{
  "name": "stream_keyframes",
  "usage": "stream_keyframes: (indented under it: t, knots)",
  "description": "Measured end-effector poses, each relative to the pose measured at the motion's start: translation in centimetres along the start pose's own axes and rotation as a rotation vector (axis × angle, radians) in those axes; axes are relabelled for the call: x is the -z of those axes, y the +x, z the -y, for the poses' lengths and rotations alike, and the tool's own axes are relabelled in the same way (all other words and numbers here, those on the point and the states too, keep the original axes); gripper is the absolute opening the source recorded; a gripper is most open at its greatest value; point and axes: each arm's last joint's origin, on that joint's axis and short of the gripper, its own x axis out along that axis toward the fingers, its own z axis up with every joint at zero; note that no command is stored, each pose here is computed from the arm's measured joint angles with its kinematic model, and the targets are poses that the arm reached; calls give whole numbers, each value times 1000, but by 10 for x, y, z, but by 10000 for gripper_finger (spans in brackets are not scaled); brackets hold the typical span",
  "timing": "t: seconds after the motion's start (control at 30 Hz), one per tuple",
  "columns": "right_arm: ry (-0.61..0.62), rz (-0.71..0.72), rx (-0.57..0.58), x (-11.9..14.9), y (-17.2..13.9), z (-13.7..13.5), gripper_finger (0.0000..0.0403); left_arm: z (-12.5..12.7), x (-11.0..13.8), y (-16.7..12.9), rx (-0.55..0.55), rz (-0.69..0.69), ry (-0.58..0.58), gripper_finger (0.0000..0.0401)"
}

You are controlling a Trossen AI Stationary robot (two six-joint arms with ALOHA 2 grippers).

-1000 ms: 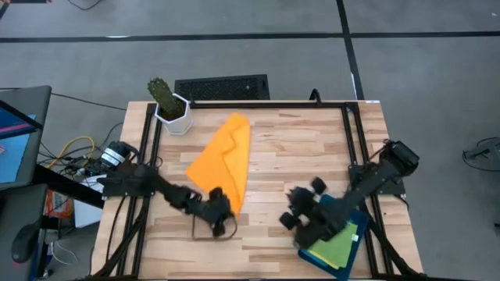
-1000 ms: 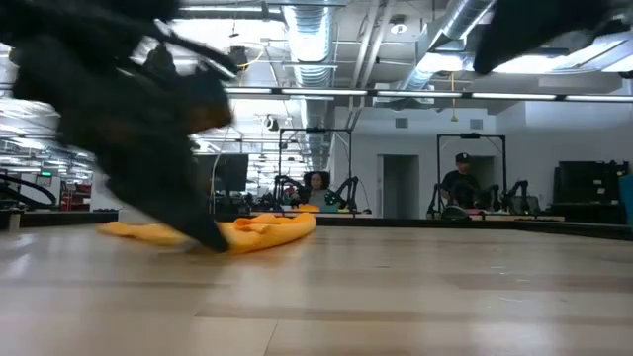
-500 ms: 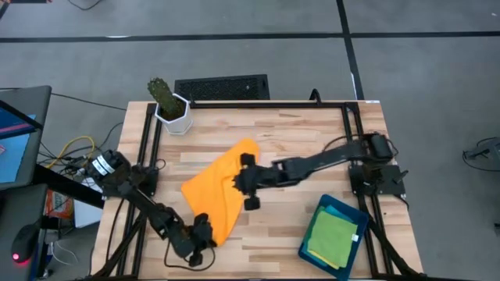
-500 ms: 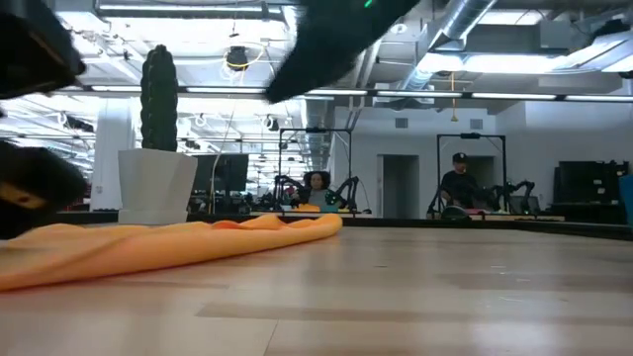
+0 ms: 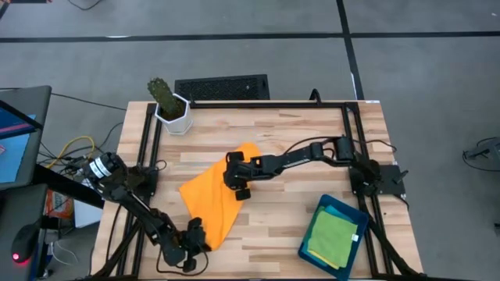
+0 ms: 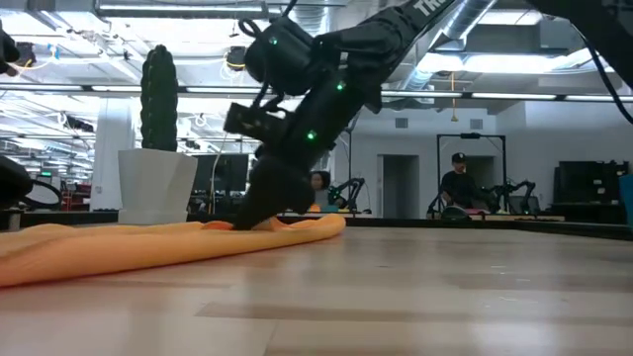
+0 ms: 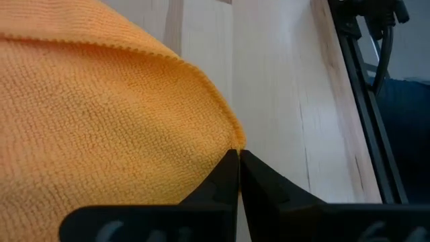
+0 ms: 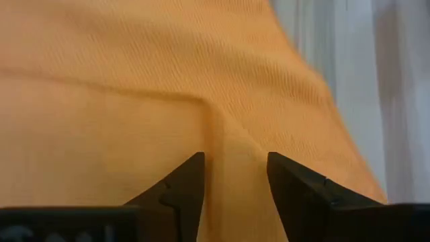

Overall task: Fold microfiber towels
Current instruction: Fold the orange microfiber towel

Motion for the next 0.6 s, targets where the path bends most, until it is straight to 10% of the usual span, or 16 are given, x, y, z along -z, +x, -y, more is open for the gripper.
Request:
stream_keyframes:
  t: [0.6]
  knots:
    - [54, -180, -57, 9, -29, 10, 145, 1, 1, -1, -13, 20, -2, 0]
